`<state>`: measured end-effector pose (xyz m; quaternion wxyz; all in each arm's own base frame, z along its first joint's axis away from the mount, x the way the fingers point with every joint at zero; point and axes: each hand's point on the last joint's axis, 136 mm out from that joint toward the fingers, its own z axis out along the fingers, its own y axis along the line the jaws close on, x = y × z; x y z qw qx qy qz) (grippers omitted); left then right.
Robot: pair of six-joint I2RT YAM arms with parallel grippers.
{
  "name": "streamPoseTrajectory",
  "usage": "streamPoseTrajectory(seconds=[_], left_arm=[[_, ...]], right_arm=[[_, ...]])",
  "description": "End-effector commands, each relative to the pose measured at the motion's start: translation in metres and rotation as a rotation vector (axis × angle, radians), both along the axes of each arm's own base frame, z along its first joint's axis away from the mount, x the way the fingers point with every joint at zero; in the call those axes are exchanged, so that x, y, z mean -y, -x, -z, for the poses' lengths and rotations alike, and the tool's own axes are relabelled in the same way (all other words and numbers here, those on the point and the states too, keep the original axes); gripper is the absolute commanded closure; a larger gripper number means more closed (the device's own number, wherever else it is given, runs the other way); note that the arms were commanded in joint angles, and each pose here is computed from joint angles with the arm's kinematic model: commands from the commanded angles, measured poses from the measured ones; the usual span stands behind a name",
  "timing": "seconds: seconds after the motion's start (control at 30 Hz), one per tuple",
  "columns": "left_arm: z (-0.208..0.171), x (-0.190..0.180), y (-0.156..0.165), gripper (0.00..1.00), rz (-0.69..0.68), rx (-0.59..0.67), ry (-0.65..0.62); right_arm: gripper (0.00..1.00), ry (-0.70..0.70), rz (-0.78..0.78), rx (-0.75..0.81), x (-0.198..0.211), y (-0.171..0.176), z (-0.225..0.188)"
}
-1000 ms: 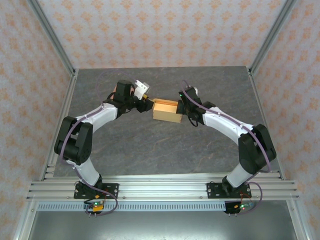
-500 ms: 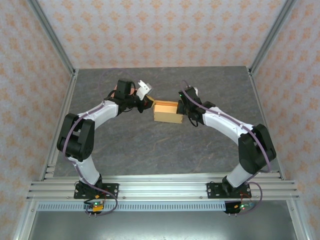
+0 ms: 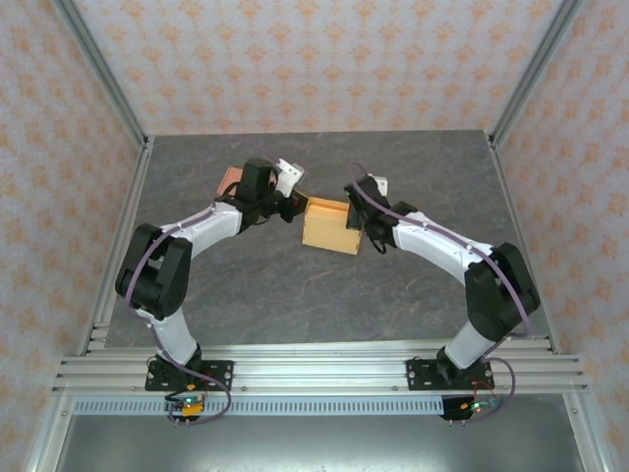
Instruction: Fold the paper box
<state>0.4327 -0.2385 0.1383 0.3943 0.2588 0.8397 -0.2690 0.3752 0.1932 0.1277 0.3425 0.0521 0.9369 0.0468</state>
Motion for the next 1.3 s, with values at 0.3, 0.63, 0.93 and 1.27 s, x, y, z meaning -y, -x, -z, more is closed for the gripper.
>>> streamPoseTrajectory(seconds=[0.3,0.63,0.93,1.27], left_arm=[[-0.037,0.025,0.012,1.00,-0.133,0.044,0.142],[-0.072,0.019,0.003,1.00,-0.165,0.156,0.139],[-0.064,0.019,-0.015,1.00,-0.221,0.265,0.180],[-0.046,0.028,-0.033,1.00,-0.247,0.209,0.200]], right_arm=[[1.00,0.001,-0.012,-0.006,-0.018,0.009,0.008],[1.00,0.040,-0.041,0.094,-0.017,-0.003,-0.022],[1.00,0.079,-0.048,0.214,-0.019,-0.023,-0.040],[1.00,0.168,-0.048,0.287,-0.015,-0.044,-0.047]])
